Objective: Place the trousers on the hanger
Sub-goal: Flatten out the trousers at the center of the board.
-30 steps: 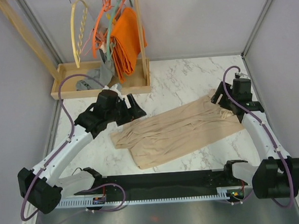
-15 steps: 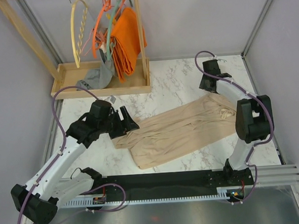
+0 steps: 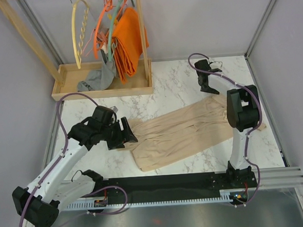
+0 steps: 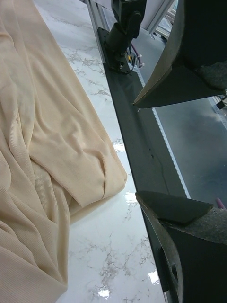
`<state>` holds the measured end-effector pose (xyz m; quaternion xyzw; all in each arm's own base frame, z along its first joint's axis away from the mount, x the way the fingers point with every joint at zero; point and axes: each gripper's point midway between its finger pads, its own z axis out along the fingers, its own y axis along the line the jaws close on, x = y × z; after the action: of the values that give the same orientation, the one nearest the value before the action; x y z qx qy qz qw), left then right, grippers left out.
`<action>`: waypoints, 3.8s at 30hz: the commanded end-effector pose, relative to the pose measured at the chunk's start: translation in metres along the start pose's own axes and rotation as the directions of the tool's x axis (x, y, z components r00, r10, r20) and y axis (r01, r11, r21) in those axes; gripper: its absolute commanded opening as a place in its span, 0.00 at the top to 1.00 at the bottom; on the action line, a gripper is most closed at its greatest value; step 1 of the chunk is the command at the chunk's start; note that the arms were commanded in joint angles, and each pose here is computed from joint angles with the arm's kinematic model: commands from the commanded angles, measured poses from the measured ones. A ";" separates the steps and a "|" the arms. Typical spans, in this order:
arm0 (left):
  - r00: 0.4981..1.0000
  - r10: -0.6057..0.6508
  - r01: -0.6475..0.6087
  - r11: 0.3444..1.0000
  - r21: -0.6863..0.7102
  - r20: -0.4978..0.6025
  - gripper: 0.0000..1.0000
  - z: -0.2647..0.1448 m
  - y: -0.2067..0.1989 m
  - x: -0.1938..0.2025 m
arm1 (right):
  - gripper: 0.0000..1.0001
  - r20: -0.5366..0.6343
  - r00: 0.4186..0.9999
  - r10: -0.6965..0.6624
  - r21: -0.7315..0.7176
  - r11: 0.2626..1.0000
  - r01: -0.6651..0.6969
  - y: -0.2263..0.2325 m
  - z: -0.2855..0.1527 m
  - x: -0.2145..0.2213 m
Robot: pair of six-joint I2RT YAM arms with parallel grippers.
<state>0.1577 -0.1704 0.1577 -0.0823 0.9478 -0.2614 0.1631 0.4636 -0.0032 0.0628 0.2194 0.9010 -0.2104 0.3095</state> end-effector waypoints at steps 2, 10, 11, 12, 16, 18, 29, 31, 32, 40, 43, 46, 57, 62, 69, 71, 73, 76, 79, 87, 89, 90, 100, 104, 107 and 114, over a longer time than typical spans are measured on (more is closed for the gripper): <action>0.998 0.045 -0.046 0.998 -0.033 -0.043 0.22 -0.002 0.007 -0.002 | 0.41 -0.005 1.000 -0.001 0.058 0.998 0.001 -0.005 0.001 -0.002; 1.000 0.016 -0.017 0.998 -0.067 -0.023 0.23 -0.002 0.013 -0.026 | 0.50 -0.051 0.998 -0.026 0.087 0.996 0.030 -0.010 0.006 0.013; 0.999 0.005 -0.008 0.996 -0.086 -0.039 0.24 0.000 0.016 -0.027 | 0.53 -0.054 0.998 -0.033 0.094 0.995 0.038 -0.012 0.007 0.014; 0.999 -0.012 0.009 0.995 -0.102 -0.030 0.25 0.000 0.020 -0.033 | 0.56 -0.050 0.998 -0.035 0.097 0.994 0.039 -0.013 0.006 0.012; 0.998 -0.051 0.045 0.987 -0.152 -0.032 0.24 0.005 0.035 -0.044 | 0.71 -0.039 0.997 -0.062 0.106 0.992 0.066 -0.016 0.006 0.006; 0.996 -0.083 0.075 0.980 -0.182 -0.033 0.21 0.008 0.044 -0.048 | 0.82 -0.043 0.997 -0.066 0.102 0.992 0.070 -0.017 0.007 0.005; 0.974 -0.212 0.194 0.965 -0.175 -0.085 0.14 0.048 0.057 -0.066 | 1.00 -0.066 0.991 -0.112 0.047 0.992 0.116 -0.026 -0.013 -0.004; 0.968 -0.234 0.214 0.958 -0.190 -0.089 0.14 0.057 0.062 -0.069 | 1.00 -0.061 0.992 -0.110 0.043 0.993 0.112 -0.031 -0.025 -0.010; 0.967 -0.240 0.220 0.955 -0.198 -0.087 0.14 0.059 0.065 -0.071 | 1.00 -0.064 0.992 -0.110 0.048 0.992 0.113 -0.036 -0.029 -0.011; 0.979 -0.198 0.187 0.967 -0.172 -0.047 0.17 0.069 0.064 -0.104 | 1.00 -0.015 0.995 -0.095 0.084 0.992 0.096 -0.073 -0.067 -0.020; 0.982 -0.172 0.156 0.972 -0.176 -0.081 0.17 0.074 0.067 -0.102 | 1.00 -0.014 0.995 -0.096 0.084 0.992 0.097 -0.082 -0.076 -0.021; 0.981 -0.178 0.157 0.960 -0.232 -0.074 0.14 0.071 0.082 -0.088 | 1.00 -0.011 0.996 -0.088 0.054 0.995 0.089 -0.081 -0.082 -0.023; 0.960 -0.251 0.215 0.943 -0.256 -0.121 0.08 0.095 0.104 -0.055 | 1.00 -0.014 0.997 -0.080 0.018 0.997 0.080 -0.078 -0.084 -0.028; 0.945 -0.276 0.227 0.940 -0.254 -0.174 0.33 0.108 0.111 -0.041 | 1.00 -0.009 0.998 -0.070 -0.004 0.998 0.070 -0.074 -0.088 -0.034; 0.975 -0.214 0.193 0.953 -0.233 -0.067 0.98 0.079 0.098 -0.059 | 1.00 -0.008 0.999 -0.053 -0.040 0.998 0.052 -0.074 -0.098 -0.035; 0.983 -0.184 0.177 0.951 -0.252 -0.002 0.98 0.063 0.096 -0.071 | 1.00 -0.009 0.999 -0.050 -0.053 0.997 0.049 -0.074 -0.103 -0.033; 0.984 -0.153 0.171 0.950 -0.262 0.087 0.98 0.030 0.087 -0.083 | 1.00 -0.006 0.999 -0.053 -0.096 0.994 0.052 -0.071 -0.115 -0.029; 0.954 -0.105 0.188 0.939 -0.288 0.281 0.98 -0.031 0.079 -0.096 | 1.00 0.003 0.999 -0.054 -0.152 0.987 0.054 -0.066 -0.137 -0.024; 0.860 -0.070 0.241 0.928 -0.283 0.505 0.98 -0.101 0.074 -0.104 | 1.00 0.010 0.999 -0.049 -0.204 0.978 0.050 -0.065 -0.159 -0.022; 0.891 -0.137 0.201 0.974 -0.104 0.432 0.98 -0.079 0.034 -0.115 | 1.00 0.046 0.998 -0.038 -0.177 0.983 0.045 -0.083 -0.177 -0.030; 0.955 -0.164 0.196 0.975 -0.108 0.247 0.98 -0.028 0.035 -0.106 | 1.00 0.045 0.998 -0.043 -0.182 0.982 0.050 -0.081 -0.175 -0.029; 0.965 -0.166 0.194 0.973 -0.122 0.204 0.98 -0.016 0.037 -0.102 | 1.00 0.032 0.998 -0.055 -0.203 0.977 0.061 -0.075 -0.173 -0.025; 0.980 -0.187 0.196 0.963 -0.187 0.066 0.29 0.032 0.055 -0.092 | 0.51 -0.022 0.961 -0.275 -0.661 0.725 0.192 0.063 -0.186 0.017; 0.984 -0.144 0.161 0.968 -0.192 0.101 0.02 0.008 0.053 -0.088 | 0.38 -0.013 0.933 -0.360 -0.720 0.650 0.241 0.125 -0.187 0.047; 0.984 -0.125 0.151 0.964 -0.220 0.130 0.03 -0.013 0.055 -0.082 | 0.38 0.004 0.922 -0.388 -0.716 0.642 0.274 0.151 -0.184 0.059; 0.973 -0.080 0.136 0.956 -0.259 0.217 0.08 -0.052 0.061 -0.073 | 0.51 0.052 0.898 -0.437 -0.556 0.734 0.389 0.178 -0.148 0.076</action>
<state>0.2147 -0.0913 0.1740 -0.1960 0.9435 -0.1579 0.2157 0.4064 0.2477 0.0659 -0.0953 0.9702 0.0504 0.2170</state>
